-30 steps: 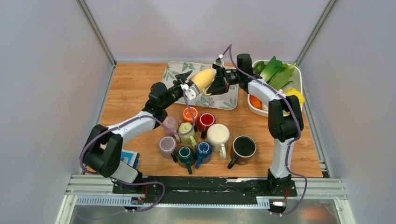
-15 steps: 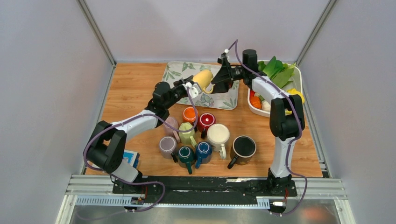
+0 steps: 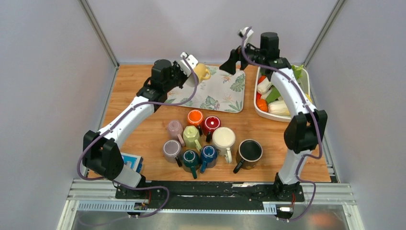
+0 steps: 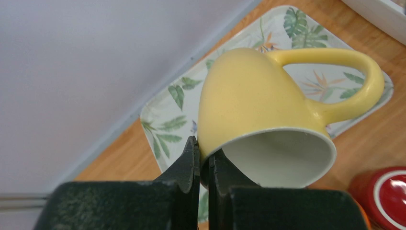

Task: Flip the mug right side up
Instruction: Place the cup on the tray.

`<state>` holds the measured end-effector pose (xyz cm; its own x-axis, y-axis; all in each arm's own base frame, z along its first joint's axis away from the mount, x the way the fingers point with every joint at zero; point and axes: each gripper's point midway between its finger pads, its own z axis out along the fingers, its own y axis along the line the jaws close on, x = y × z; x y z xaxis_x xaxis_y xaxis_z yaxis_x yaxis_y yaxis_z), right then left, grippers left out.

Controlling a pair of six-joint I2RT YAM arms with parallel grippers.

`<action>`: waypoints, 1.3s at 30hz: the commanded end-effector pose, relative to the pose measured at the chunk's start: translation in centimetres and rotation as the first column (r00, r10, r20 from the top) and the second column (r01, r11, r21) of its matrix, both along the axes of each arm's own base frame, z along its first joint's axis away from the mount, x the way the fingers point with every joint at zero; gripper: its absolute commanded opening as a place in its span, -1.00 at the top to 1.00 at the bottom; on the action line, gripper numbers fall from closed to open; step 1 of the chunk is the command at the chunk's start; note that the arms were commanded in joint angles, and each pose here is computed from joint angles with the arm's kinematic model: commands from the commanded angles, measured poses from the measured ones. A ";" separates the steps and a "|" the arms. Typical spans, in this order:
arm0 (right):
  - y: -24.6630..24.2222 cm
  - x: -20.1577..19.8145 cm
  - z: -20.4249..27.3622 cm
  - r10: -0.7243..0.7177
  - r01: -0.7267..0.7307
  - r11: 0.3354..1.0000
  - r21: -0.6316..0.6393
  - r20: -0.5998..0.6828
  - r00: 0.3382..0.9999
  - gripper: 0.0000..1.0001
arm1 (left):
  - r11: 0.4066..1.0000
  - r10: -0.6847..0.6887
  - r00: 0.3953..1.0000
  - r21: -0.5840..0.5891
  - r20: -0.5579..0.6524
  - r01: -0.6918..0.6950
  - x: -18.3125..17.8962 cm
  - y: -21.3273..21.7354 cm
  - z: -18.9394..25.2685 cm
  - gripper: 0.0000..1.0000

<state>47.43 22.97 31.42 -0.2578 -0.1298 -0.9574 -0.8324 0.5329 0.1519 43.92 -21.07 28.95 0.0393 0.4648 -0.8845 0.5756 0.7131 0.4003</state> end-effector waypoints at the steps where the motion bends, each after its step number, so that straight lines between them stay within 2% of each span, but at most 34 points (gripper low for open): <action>1: 0.0 -1.8 0.6 0.163 -0.037 0.957 -0.288 0.426 0.890 -1.00 | 0.991 0.023 0.976 -0.124 -0.214 -0.051 -1.2 0.6 1.5 1.00; 5: 1.8 -4.2 -0.7 0.348 -0.095 0.885 -0.456 0.512 0.785 -0.98 | 0.989 0.008 0.951 -0.135 -0.310 -0.052 -0.9 0.2 1.0 1.00; 8: 3.2 -4.5 -1.5 0.419 -0.039 0.820 -0.571 0.554 0.720 -0.76 | 0.987 0.009 0.928 -0.147 -0.372 -0.069 -0.3 -0.4 0.2 1.00; 10: 4.1 -3.8 -2.0 0.428 -0.009 0.797 -0.604 0.554 0.714 -0.58 | 0.984 0.010 0.914 -0.161 -0.405 -0.082 -0.2 -0.7 0.1 1.00; 13: 5.3 -2.3 -1.5 0.401 0.022 0.800 -0.600 0.561 0.724 -0.42 | 0.980 -0.003 0.906 -0.179 -0.424 -0.081 -0.3 -1.1 -0.2 1.00; 17: 7.3 -1.8 -0.6 0.436 0.024 0.790 -0.613 0.588 0.681 -0.33 | 0.983 -0.004 0.900 -0.164 -0.436 -0.076 0.1 -1.2 -0.6 1.00; 21: 9.1 -3.1 -3.1 0.570 -0.029 0.703 -0.711 0.538 0.621 -0.24 | 0.988 0.006 0.893 -0.135 -0.450 -0.074 0.8 -1.3 -0.9 1.00; 26: 10.3 -4.2 -6.6 0.630 -0.105 0.637 -0.763 0.438 0.641 -0.05 | 0.989 -0.002 0.893 -0.130 -0.450 -0.063 1.1 -1.5 -0.9 1.00; 31: 10.6 -4.4 -8.3 0.648 -0.108 0.602 -0.792 0.404 0.646 0.45 | 0.990 -0.001 0.891 -0.127 -0.454 -0.063 1.0 -1.5 -1.0 1.00; 34: 9.9 -4.0 -9.6 0.645 -0.086 0.567 -0.819 0.377 0.665 0.96 | 0.989 0.000 0.891 -0.130 -0.455 -0.066 1.0 -1.5 -1.0 1.00; 35: 9.5 -3.8 -9.9 0.628 -0.075 0.567 -0.820 0.372 0.684 1.00 | 0.989 0.003 0.892 -0.130 -0.453 -0.070 1.0 -1.4 -0.9 0.94; 36: 8.9 -3.3 -10.1 0.597 -0.064 0.583 -0.810 0.373 0.710 1.00 | 0.987 0.030 0.890 -0.126 -0.454 -0.098 1.1 -1.0 -0.9 0.52; 37: 8.4 -2.8 -10.1 0.554 -0.055 0.615 -0.786 0.382 0.740 1.00 | 0.984 0.054 0.890 -0.125 -0.452 -0.123 1.3 -0.7 -0.8 0.28; 38: 7.9 -2.1 -9.9 0.504 -0.042 0.654 -0.755 0.394 0.768 1.00 | 0.974 0.117 0.881 -0.120 -0.459 -0.192 1.6 0.2 -1.0 -0.04; 39: 7.4 -1.5 -9.7 0.458 -0.032 0.687 -0.726 0.399 0.795 1.00 | 0.968 0.138 0.877 -0.125 -0.460 -0.218 1.6 0.6 -0.8 -0.12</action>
